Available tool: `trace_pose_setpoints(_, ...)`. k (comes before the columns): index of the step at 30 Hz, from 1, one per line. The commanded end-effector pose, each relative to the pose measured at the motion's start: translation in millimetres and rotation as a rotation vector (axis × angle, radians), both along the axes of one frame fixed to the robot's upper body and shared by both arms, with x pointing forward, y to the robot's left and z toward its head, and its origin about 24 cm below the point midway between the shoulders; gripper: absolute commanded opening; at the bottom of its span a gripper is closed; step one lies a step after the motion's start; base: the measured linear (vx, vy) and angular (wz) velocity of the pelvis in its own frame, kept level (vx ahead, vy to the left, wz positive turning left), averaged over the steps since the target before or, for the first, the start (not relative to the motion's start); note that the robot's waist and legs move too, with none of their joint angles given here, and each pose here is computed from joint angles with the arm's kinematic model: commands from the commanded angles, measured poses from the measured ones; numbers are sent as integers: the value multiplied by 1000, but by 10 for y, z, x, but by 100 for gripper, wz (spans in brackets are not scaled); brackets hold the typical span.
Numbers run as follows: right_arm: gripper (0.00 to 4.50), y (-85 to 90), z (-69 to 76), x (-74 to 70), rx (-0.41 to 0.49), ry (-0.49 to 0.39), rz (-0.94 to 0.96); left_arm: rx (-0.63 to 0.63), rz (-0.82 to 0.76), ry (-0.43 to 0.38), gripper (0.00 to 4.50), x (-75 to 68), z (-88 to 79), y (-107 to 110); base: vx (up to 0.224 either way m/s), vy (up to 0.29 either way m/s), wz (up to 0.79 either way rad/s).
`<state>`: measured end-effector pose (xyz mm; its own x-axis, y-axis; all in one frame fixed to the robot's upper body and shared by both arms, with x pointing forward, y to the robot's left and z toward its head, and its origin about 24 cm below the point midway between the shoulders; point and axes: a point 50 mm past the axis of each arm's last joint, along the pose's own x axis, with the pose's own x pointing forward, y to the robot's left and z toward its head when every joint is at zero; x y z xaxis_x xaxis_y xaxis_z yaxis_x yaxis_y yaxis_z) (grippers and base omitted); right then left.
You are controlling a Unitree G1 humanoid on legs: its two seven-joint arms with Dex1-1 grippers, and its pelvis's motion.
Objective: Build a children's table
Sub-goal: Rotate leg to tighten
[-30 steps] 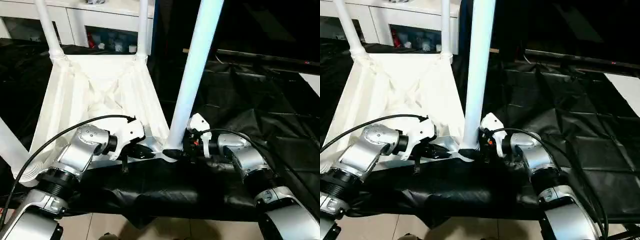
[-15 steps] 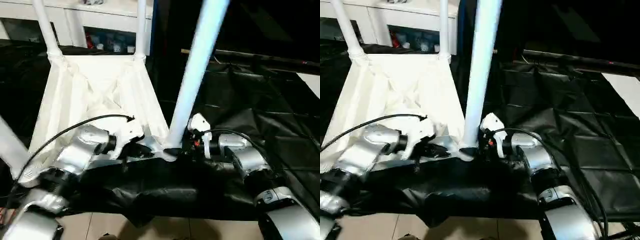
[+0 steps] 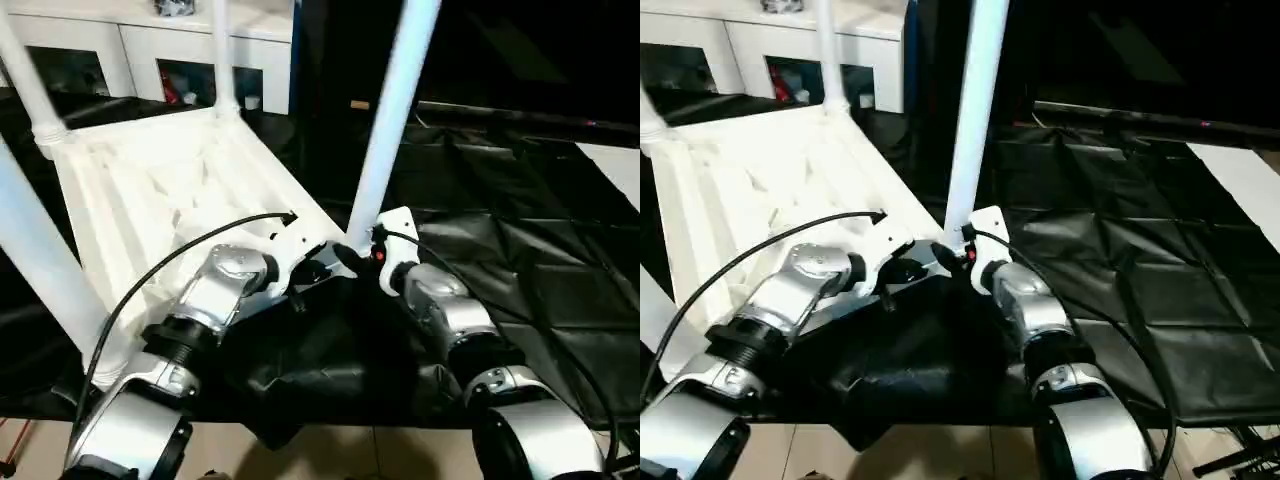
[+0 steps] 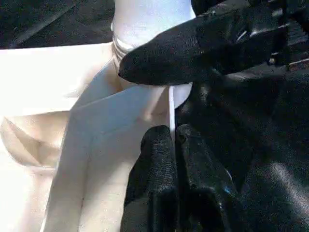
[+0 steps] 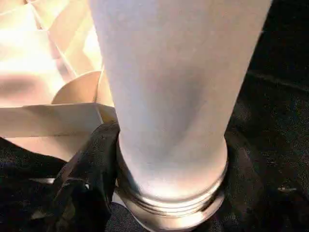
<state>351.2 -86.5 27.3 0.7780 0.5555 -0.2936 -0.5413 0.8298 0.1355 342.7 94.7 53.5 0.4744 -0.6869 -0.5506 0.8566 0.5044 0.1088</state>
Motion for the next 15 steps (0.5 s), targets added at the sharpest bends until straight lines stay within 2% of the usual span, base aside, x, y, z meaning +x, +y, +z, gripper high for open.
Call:
trace_pose_setpoints(1, 351, 239, -68, -101, -10, 29, 145, -70, -104, 13, 0, -92, -23, -225, 0, 0, 0)
trace_pose_setpoints(2, 351, 222, -61, -96, -14, 26, 151, -72, -118, 16, 0, -102, -25, -212, 0, 0, 0)
trace_pose_setpoints(3, 380, 205, -54, -90, -21, 19, 155, -73, -125, 21, 0, -109, -30, -197, 0, 0, 0)
trace_pose_setpoints(4, 388, 173, -36, -88, -28, 5, 182, -79, -150, 22, 0, -128, -29, -172, 0, 0, 0)
trace_pose_setpoints(5, 391, 89, 0, -103, -41, -23, 269, -88, -204, 39, 0, -180, -32, -98, 0, 0, 0)
trace_pose_setpoints(7, 391, 56, 11, -114, -47, -32, 306, -90, -229, 43, 0, -203, -31, -72, 0, 0, 0)
trace_pose_setpoints(8, 391, -16, 22, -166, -50, -52, 403, -105, -291, 71, 0, -264, -28, -21, 0, 0, 0)
trace_pose_setpoints(15, 391, -231, 118, -255, 9, -47, 587, -101, -414, 98, 0, -343, 10, 137, 0, 0, 0)
